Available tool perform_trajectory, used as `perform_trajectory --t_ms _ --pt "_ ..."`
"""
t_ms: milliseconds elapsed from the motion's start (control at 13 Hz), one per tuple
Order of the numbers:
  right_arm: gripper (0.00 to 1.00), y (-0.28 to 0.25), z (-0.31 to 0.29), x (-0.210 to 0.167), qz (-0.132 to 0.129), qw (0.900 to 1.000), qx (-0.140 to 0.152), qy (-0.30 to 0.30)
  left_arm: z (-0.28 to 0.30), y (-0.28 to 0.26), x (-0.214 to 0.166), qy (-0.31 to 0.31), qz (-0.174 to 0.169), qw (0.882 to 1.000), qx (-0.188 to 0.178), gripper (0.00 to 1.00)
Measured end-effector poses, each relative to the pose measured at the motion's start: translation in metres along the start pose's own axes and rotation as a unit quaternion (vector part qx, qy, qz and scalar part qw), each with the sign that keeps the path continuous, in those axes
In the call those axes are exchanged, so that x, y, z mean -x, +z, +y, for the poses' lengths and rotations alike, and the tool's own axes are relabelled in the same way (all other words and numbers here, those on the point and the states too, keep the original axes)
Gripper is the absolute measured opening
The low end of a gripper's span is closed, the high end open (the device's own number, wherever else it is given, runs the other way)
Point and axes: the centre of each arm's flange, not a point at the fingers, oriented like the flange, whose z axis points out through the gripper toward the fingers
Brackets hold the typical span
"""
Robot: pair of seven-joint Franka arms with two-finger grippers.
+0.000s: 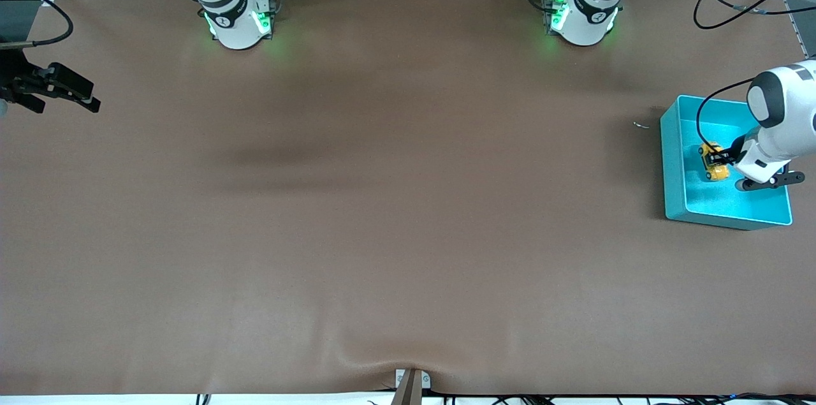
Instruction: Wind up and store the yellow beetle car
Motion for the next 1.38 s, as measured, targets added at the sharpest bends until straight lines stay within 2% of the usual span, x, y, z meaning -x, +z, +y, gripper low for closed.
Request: perform_trajectory --t_ms 77,154,538,769,923,1077,1385 --pt "1.0 0.0 0.0 0.0 0.0 1.0 0.0 0.0 0.001 0.002 -0.001 0.0 -0.001 1.0 0.001 0.43" --pt "1.0 0.0 0.0 0.0 0.0 1.0 0.0 0.0 0.001 0.003 -0.001 0.0 -0.001 1.0 0.001 0.48" --pt "1.0 0.0 0.0 0.0 0.0 1.0 0.0 0.0 0.007 -0.017 -0.018 -0.023 0.025 0.999 -0.001 0.98" --pt "1.0 0.0 0.0 0.0 0.0 1.0 0.0 0.0 0.012 -0.051 -0.028 -0.026 0.045 0.999 -0.008 1.0" --pt "1.0 0.0 0.0 0.0 0.0 1.0 0.0 0.0 0.013 -0.1 -0.028 -0.02 0.042 0.999 -0.021 1.0" --pt "1.0 0.0 0.0 0.0 -0.001 1.0 0.0 0.0 0.032 -0.176 -0.028 -0.013 0.036 0.999 -0.025 1.0" --pt "1.0 0.0 0.0 0.0 -0.001 1.0 0.0 0.0 0.071 -0.338 -0.014 -0.019 0.042 0.998 0.03 1.0"
